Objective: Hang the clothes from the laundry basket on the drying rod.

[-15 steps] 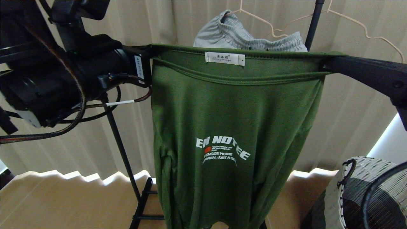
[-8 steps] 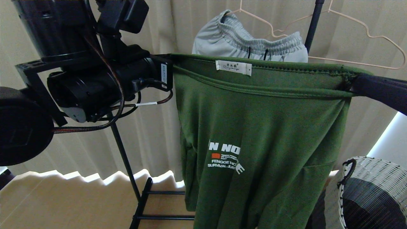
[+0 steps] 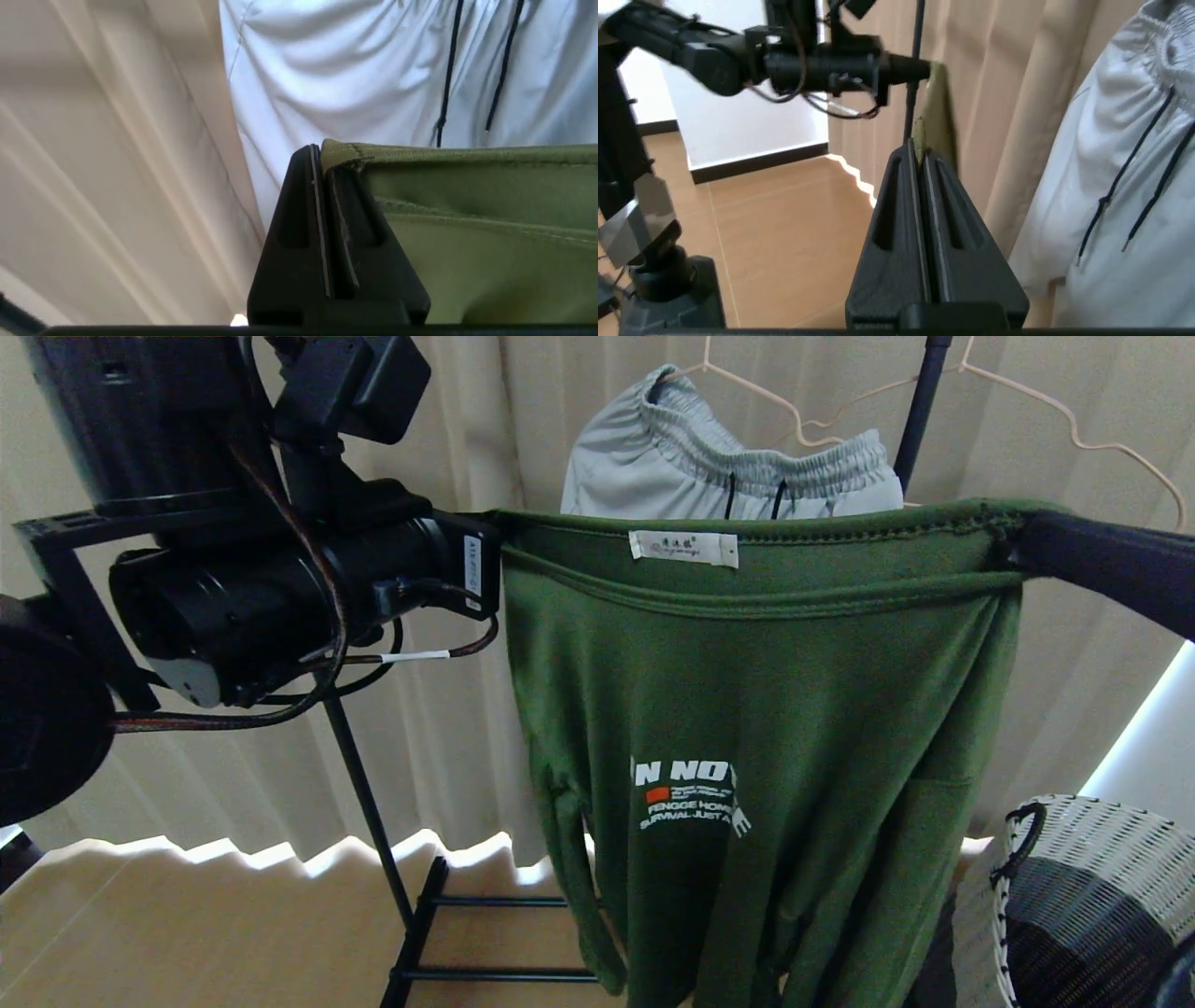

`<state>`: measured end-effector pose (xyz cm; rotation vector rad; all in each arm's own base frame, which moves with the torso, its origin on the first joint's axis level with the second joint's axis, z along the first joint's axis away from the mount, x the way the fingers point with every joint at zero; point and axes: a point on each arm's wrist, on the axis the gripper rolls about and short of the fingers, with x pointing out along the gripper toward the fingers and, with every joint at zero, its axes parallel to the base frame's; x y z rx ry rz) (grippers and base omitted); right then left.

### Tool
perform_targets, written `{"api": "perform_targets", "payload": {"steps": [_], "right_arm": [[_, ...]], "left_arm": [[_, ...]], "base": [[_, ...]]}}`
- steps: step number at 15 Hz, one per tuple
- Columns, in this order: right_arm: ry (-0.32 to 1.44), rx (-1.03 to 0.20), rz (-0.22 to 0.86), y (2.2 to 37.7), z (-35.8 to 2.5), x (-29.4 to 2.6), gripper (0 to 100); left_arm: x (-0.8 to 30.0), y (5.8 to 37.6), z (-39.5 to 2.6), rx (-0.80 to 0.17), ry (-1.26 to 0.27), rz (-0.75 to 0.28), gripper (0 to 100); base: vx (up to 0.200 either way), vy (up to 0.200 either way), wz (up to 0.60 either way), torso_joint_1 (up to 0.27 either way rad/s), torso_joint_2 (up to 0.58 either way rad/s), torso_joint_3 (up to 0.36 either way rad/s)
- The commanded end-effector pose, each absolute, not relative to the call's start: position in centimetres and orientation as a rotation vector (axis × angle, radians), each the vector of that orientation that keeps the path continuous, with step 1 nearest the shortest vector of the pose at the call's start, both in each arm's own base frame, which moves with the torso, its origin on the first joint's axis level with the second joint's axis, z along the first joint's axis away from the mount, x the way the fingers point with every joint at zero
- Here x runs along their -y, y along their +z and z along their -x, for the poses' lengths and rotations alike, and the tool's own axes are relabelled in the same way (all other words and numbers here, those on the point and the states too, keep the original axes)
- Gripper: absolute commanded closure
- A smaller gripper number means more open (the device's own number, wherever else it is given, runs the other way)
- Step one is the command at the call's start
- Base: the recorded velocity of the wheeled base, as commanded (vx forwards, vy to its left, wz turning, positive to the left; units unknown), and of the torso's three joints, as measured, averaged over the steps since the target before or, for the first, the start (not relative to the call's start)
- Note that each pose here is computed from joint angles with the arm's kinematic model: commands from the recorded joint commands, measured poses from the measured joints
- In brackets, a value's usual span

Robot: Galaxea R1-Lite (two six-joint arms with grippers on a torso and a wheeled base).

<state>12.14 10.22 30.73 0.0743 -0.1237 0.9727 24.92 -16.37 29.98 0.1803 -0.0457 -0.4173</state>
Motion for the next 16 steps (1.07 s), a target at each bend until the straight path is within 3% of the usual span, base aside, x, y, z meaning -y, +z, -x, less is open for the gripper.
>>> {"api": "perform_targets", "payload": {"steps": [1, 8, 11, 16], "right_arm": [[0.930, 0.102, -0.069, 31.4, -15.2, -11.6, 100], [0.867, 0.088, -0.065, 30.5, -21.4, -13.9, 100], [0.867, 0.066, -0.062, 30.0, -22.5, -14.6, 100], [0.862, 0.061, -0.062, 29.9, -22.8, -14.8, 100]], "left_arm": [[15.4, 31.3, -23.0, 0.075, -0.423, -0.168, 100], [11.8, 34.3, -15.4, 0.093, -0.494, -0.166, 100], [11.1, 32.8, -12.9, 0.080, -0.582, -0.179, 100], [10.9, 32.3, -12.4, 0.073, -0.626, -0.178, 100]], "base": [[0.000, 0.000, 0.00, 0.000, 0.00, 0.000], [0.000, 0.000, 0.00, 0.000, 0.00, 0.000], [0.000, 0.000, 0.00, 0.000, 0.00, 0.000], [0.000, 0.000, 0.00, 0.000, 0.00, 0.000]]}}
